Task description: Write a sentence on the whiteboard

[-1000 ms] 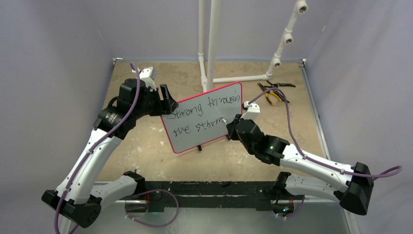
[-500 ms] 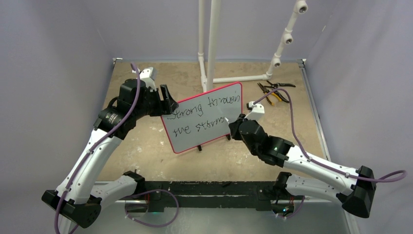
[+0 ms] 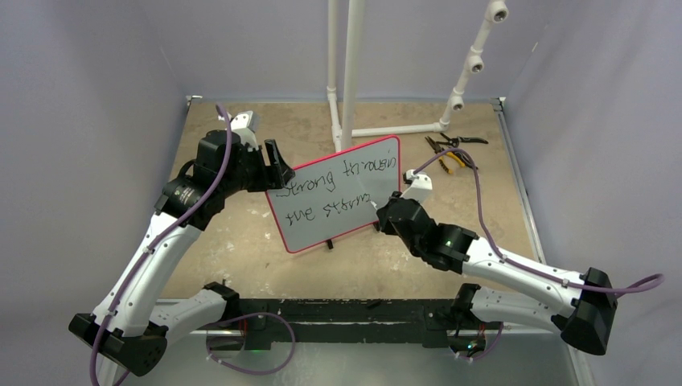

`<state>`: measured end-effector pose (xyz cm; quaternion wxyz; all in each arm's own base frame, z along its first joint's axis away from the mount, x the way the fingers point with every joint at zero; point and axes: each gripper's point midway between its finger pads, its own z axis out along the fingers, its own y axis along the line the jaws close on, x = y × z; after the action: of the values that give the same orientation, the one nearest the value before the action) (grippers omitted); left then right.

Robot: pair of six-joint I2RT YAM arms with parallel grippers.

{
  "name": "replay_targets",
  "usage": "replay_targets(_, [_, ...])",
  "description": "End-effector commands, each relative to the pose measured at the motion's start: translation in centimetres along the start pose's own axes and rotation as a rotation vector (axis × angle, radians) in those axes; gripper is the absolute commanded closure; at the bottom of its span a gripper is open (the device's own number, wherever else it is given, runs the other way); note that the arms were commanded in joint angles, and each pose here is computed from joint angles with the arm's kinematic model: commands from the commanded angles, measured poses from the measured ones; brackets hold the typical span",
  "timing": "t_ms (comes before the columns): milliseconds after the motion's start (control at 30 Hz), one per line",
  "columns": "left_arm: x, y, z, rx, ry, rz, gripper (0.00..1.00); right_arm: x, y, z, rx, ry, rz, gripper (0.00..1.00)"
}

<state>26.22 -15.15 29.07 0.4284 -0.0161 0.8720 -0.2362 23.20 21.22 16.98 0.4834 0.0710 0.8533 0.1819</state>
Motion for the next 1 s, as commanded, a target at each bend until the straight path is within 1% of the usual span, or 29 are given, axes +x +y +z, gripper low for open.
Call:
replay_targets(0, [-0.5,-0.7,-0.3,0.027,-0.013,-0.015,0.33,-0.8,0.4,0.4,0.008,-0.034,0.036,1.0])
replay_targets(367, [-0.4,-0.6,0.0,0.021,-0.007,-0.009,0.33,-0.9,-0.2,0.6,0.038,-0.045,0.039,1.0])
replay_targets(833, [-0.5,-0.8,0.1,0.03,-0.008,0.0,0.33,-1.4,0.2,0.7,0.033,-0.061,0.041,1.0])
replay_targets(967, [-1.2,-1.1,-0.4,0.048,-0.031,0.031,0.3,-2.2,0.2,-0.1,0.035,-0.061,0.05,1.0])
